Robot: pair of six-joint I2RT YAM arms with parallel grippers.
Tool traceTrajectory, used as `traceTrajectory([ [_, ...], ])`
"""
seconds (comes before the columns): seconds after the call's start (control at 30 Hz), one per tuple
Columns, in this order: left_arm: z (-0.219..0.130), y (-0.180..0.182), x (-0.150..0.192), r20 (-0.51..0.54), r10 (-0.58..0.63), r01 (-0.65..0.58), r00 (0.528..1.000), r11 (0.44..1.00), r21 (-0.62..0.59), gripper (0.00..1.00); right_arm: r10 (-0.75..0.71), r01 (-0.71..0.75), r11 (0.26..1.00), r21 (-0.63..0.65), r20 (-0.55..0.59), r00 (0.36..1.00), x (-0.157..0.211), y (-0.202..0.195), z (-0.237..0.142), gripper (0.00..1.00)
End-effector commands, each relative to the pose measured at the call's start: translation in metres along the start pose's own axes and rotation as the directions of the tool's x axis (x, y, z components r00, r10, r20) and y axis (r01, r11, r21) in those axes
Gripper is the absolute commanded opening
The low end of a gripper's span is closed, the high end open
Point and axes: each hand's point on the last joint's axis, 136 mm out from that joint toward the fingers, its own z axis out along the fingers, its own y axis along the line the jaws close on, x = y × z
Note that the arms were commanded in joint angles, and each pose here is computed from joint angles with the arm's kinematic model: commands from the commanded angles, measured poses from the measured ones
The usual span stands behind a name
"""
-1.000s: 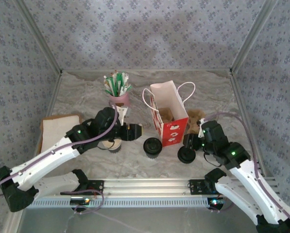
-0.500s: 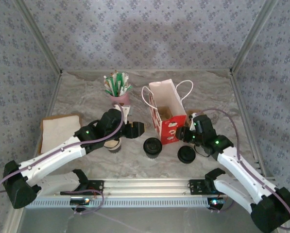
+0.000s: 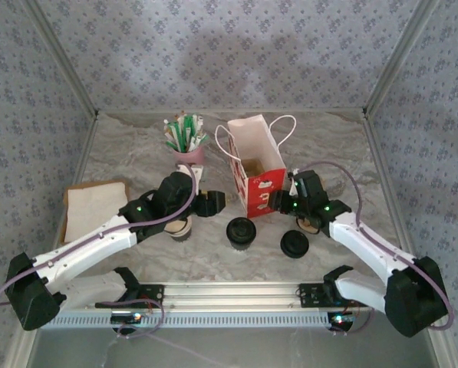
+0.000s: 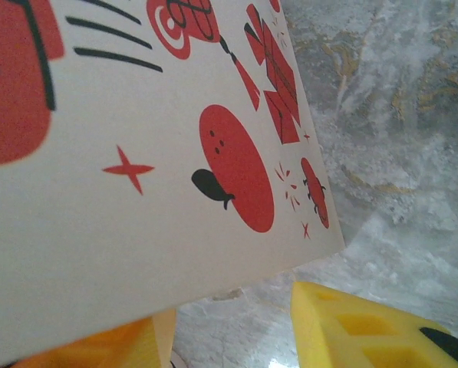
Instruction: Pack the takeout coffee
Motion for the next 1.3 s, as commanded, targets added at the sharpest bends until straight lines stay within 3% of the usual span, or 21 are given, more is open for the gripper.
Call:
traceTrajectory([
  [0.0, -0.008, 0.0, -0.012, 0.058, -0.008, 0.007, 0.998, 1.0, 0.013, 0.67, -0.014, 0.016, 0.999, -0.048, 0.051, 0.999, -0.023, 0.017, 0.0, 0.47],
  [0.3, -0.01, 0.002, -0.01, 0.054, -0.035, 0.034, 0.998, 0.999, 0.018, 0.72, -0.025, 0.027, 0.998, -0.061, 0.042, 0.999, -0.032, 0.025, 0.01, 0.5],
  [0.57, -0.019, 0.006, -0.004, 0.048, -0.064, 0.064, 0.997, 0.998, 0.017, 0.79, -0.029, 0.03, 0.999, -0.044, 0.027, 0.999, -0.009, 0.015, -0.021, 0.63],
  [0.7, -0.016, 0.007, -0.001, 0.043, -0.087, 0.086, 0.995, 0.996, 0.029, 0.83, -0.047, 0.045, 0.993, -0.109, -0.015, 0.999, 0.011, 0.024, -0.032, 0.67],
  [1.0, -0.014, 0.012, 0.004, 0.033, -0.12, 0.119, 0.992, 0.993, 0.026, 0.86, -0.259, 0.226, 0.93, -0.29, -0.078, 0.963, 0.048, 0.075, -0.043, 0.73],
  [1.27, -0.026, 0.025, 0.005, 0.059, -0.132, 0.133, 0.989, 0.991, -0.011, 0.87, -0.409, 0.352, 0.874, -0.335, -0.118, 0.905, 0.066, 0.109, -0.038, 0.74],
])
